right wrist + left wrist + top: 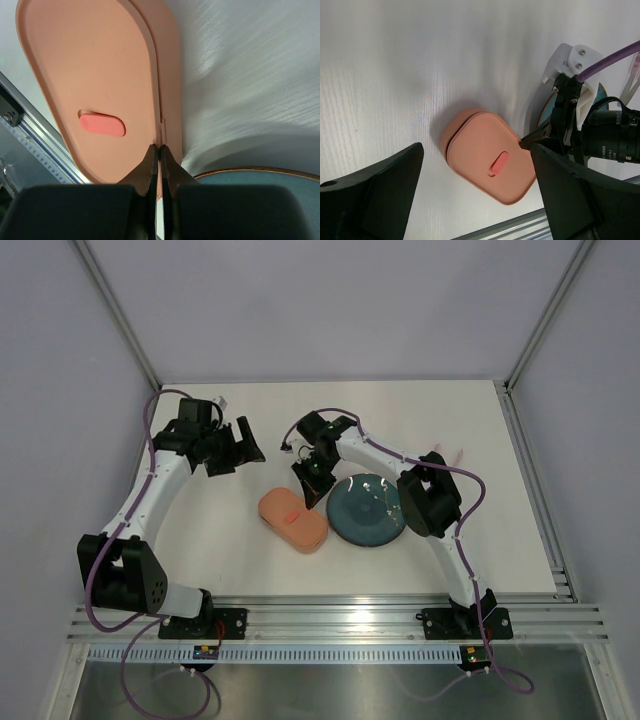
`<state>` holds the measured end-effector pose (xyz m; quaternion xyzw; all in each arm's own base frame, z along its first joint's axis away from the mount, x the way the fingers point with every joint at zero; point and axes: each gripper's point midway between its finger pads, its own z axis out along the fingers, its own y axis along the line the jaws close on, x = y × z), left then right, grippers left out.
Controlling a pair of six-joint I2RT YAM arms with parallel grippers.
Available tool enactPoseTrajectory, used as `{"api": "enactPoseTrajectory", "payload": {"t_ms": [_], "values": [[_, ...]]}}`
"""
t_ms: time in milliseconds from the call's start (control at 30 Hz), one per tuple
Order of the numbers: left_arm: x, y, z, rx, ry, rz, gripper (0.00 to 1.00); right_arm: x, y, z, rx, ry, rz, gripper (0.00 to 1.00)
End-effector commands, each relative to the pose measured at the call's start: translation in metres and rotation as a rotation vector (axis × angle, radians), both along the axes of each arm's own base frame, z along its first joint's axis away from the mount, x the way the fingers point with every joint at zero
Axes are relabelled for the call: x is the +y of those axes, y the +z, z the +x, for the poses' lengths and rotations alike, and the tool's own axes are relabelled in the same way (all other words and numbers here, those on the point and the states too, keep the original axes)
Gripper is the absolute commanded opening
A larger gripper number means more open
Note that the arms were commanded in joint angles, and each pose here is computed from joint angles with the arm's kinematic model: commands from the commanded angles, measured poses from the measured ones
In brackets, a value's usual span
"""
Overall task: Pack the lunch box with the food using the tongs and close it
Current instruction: Close the box lid on the packing box.
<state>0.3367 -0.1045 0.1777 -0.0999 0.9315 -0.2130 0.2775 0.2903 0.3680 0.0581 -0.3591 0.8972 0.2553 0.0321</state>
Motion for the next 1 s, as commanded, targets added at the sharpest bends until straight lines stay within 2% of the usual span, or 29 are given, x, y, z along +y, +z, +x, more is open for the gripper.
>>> {"api": "enactPoseTrajectory", "payload": {"t_ms": [0,167,333,467,600,633,700,733,800,867,900,967], "values": [[-0.007,0.000,0.003,-0.017,-0.018,-0.039,0.91,0.007,0.020,0.005,-0.057,0.009,0.024,0.05],[-0.008,-0.003,0.000,-0.011,-0.023,-0.043,0.89,0.010,0.024,0.004,-0.067,0.009,0.035,0.30],[-0.010,-0.004,-0.003,-0.010,-0.031,-0.055,0.84,0.013,0.038,0.006,-0.081,-0.002,0.063,0.45],[-0.011,-0.004,-0.005,-0.012,-0.036,-0.062,0.78,0.017,0.058,0.007,-0.113,-0.003,0.101,0.52],[-0.015,-0.007,-0.007,-0.008,-0.050,-0.067,0.62,0.018,0.082,0.008,-0.145,-0.037,0.146,0.56],[-0.018,-0.008,-0.008,-0.006,-0.058,-0.072,0.49,0.017,0.088,0.007,-0.158,-0.046,0.154,0.56],[-0.022,-0.011,-0.010,0.003,-0.069,-0.079,0.33,0.012,0.101,0.009,-0.202,-0.080,0.167,0.57],[-0.029,-0.015,-0.013,0.016,-0.087,-0.081,0.19,0.009,0.114,0.010,-0.237,-0.097,0.187,0.57],[-0.035,-0.019,-0.016,0.027,-0.102,-0.075,0.07,0.001,0.110,0.008,-0.239,-0.152,0.162,0.52],[-0.045,-0.028,-0.019,0.053,-0.121,-0.068,0.00,-0.001,0.120,0.008,-0.257,-0.195,0.195,0.40],[-0.048,-0.031,-0.020,0.060,-0.128,-0.068,0.00,-0.003,0.109,0.003,-0.218,-0.245,0.180,0.19],[-0.054,-0.040,-0.021,0.077,-0.140,-0.071,0.00,0.001,0.112,0.002,-0.207,-0.285,0.228,0.03]]}}
